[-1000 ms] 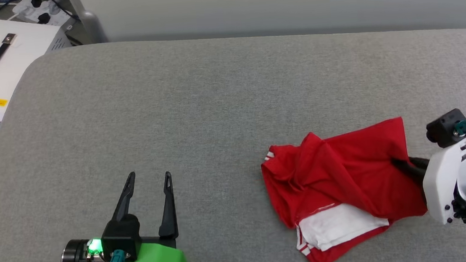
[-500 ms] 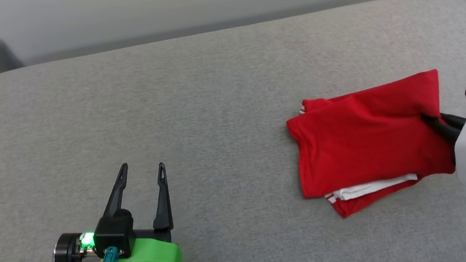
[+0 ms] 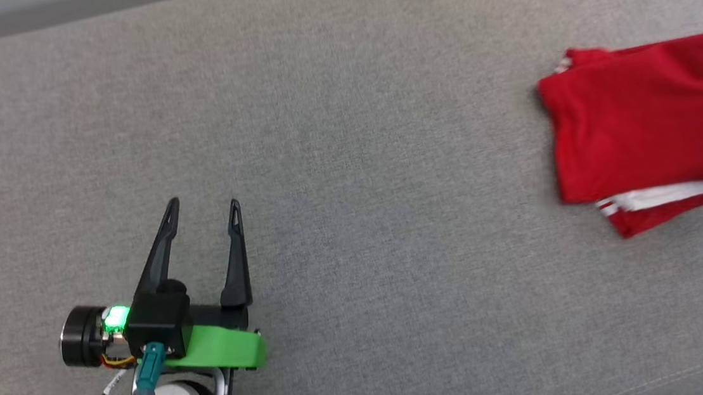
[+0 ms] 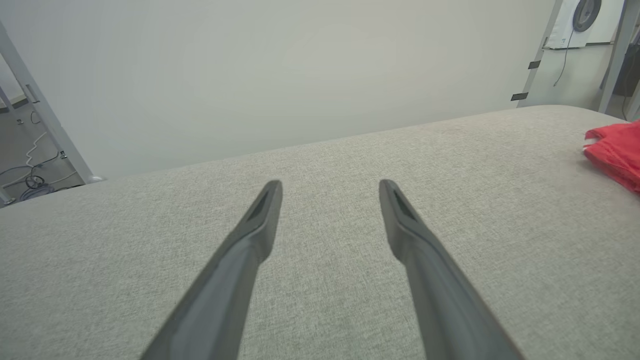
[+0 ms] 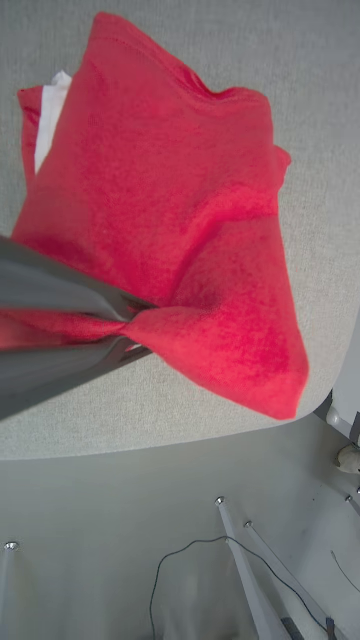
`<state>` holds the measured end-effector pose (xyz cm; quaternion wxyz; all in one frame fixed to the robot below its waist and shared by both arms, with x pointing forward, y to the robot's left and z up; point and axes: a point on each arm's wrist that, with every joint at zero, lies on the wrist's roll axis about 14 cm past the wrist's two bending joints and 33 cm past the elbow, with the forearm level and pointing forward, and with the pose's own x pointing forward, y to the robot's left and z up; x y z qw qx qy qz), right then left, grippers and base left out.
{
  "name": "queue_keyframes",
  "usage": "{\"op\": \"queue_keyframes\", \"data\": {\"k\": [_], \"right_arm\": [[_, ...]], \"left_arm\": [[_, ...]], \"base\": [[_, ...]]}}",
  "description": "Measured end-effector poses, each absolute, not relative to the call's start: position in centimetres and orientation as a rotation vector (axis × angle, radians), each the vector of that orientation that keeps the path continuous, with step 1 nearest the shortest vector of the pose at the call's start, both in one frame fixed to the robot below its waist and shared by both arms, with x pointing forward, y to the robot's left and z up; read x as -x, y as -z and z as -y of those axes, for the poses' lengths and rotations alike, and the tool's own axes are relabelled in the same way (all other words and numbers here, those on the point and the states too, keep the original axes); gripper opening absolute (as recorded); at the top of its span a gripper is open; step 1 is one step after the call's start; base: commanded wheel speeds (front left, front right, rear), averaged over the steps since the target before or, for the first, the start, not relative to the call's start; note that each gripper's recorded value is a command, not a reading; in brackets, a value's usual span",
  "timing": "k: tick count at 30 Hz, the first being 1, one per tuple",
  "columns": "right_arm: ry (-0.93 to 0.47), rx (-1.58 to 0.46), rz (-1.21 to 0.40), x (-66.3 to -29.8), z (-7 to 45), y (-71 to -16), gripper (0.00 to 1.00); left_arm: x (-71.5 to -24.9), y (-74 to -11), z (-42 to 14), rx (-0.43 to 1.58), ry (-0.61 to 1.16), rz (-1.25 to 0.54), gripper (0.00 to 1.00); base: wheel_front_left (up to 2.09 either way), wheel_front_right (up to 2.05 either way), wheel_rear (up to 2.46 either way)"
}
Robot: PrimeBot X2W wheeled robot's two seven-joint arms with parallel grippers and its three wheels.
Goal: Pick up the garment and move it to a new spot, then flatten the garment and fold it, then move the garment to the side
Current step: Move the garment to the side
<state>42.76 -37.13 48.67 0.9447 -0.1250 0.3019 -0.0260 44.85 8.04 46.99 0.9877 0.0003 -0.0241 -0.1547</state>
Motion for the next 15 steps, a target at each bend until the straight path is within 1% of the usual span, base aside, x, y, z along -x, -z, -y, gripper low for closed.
{"op": "queue_keyframes", "data": {"k": [6, 10, 11, 13, 14, 15], "right_arm": [[0.188, 0.315, -0.670, -44.2, 42.3, -47.6, 0.00], [0.262, 0.311, -0.683, -45.2, 44.7, -46.7, 0.00], [0.317, 0.313, -0.696, -45.7, 46.3, -46.0, 0.00], [0.350, 0.316, -0.709, -45.9, 47.2, -45.5, 0.00], [0.359, 0.314, -0.706, -46.1, 47.4, -45.2, 0.10], [0.363, 0.309, -0.702, -46.3, 47.4, -44.8, 0.72]], "left_arm": [[-46.4, -45.6, -8.0, 0.005, 0.315, 0.036, 1.00], [-47.0, -44.6, -8.3, 0.004, 0.307, 0.022, 1.00], [-47.4, -43.7, -8.6, 0.002, 0.299, 0.005, 1.00], [-47.4, -43.1, -8.9, 0.001, 0.295, -0.008, 1.00], [-47.5, -42.8, -9.0, -0.001, 0.291, -0.014, 1.00], [-47.5, -42.6, -9.1, -0.002, 0.286, -0.018, 1.00]], "base": [[0.00, 0.00, 0.00], [0.00, 0.00, 0.00], [0.00, 0.00, 0.00], [0.00, 0.00, 0.00], [0.00, 0.00, 0.00], [0.00, 0.00, 0.00]]}}
